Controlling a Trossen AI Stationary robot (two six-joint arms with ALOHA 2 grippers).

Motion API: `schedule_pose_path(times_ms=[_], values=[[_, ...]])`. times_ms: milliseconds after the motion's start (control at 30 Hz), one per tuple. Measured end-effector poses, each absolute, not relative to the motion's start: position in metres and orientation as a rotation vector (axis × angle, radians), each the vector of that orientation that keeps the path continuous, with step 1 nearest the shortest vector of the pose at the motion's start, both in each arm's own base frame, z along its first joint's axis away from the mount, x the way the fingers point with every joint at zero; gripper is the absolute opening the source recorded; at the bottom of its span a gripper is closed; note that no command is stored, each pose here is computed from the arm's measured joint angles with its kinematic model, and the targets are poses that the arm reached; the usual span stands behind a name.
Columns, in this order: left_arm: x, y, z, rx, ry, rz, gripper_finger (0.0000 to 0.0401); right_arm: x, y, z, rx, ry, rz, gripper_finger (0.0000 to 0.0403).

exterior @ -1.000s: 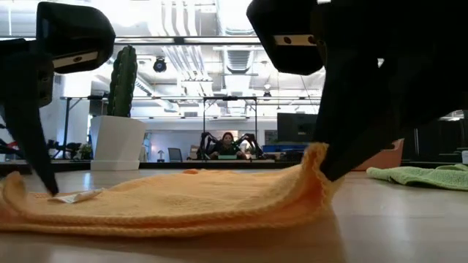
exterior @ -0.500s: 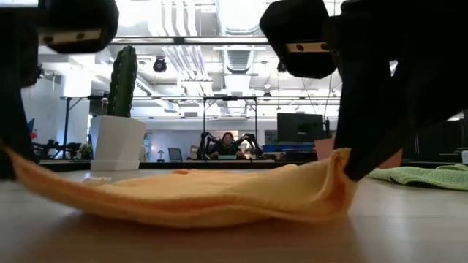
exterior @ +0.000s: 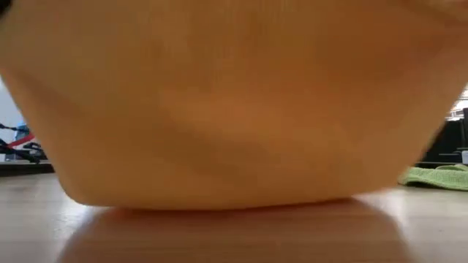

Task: Roll microfiber towels into tight, uniform cylinder then place into a basket
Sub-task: Fold the orange microfiber cloth

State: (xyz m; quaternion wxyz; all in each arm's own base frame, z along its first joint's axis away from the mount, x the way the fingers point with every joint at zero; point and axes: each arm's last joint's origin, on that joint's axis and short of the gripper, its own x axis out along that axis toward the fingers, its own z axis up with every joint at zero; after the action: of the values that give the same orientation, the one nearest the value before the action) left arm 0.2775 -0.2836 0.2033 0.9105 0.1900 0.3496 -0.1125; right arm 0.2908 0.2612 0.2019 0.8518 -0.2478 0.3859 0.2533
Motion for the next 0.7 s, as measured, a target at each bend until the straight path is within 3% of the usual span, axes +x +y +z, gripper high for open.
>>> schedule_pose_path(times_ms=[300,700], values=[[0.286,-0.274,0.213,0.508,0.659,-0.070,0.0000,0.282,0.249,0.199,-0.594,0.896,0.402,0.0009],[0.306,-0.229,0.190,0.594,0.748,0.104,0.0000,0.284,0.213,0.167,-0.648,0.972,0.249,0.0009]])
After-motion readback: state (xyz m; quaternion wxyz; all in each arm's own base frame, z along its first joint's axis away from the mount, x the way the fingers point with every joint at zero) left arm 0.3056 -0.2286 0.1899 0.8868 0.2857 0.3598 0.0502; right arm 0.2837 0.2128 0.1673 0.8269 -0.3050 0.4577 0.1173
